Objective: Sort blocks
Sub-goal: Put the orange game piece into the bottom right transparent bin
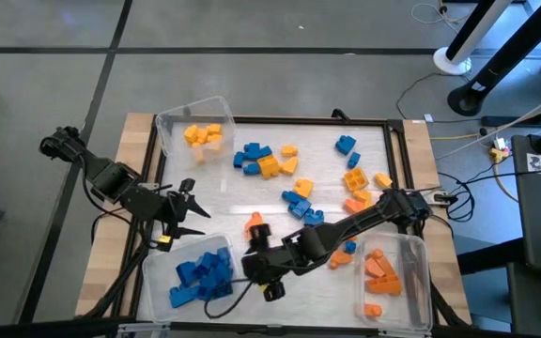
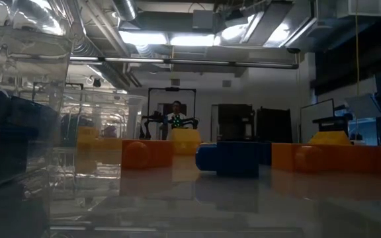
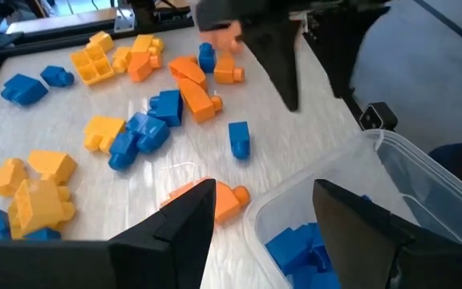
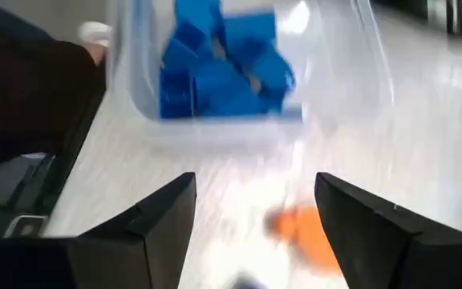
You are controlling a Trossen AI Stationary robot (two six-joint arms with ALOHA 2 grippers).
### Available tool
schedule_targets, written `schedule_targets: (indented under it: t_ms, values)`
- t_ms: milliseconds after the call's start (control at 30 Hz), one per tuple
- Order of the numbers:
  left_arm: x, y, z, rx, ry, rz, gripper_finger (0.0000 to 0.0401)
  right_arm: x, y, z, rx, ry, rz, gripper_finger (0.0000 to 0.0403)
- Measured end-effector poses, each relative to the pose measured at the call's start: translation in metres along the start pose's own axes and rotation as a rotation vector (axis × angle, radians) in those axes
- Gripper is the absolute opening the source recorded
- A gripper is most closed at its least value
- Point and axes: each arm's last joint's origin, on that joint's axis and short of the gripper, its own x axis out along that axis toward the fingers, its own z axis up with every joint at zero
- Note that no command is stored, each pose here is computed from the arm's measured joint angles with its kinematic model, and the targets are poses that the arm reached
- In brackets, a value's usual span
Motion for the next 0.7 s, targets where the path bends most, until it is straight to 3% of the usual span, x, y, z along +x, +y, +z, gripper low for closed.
schedule_targets:
  t_ms: [167,300,567,700]
  values:
    - [0.000,0.000,0.000,-0.010,0.000,0.000,0.0198,0.004,-0.004,-0.019,0.254,0.189,-0.060,0.0254]
    - [0.000,0.000,0.000,-0.011,-0.001,0.000,0.0198,0.023,-0.008,-0.031,0.361,0.266,-0.164,0.0254]
    - [0.000,0.000,0.000,-0.013,-0.001,0.000,0.0198,0.063,-0.026,-0.040,0.388,0.311,-0.217,0.0254]
    - [0.000,0.000,0.000,-0.014,-0.001,0.000,0.0198,0.078,-0.030,-0.047,0.320,0.341,-0.251,0.0254]
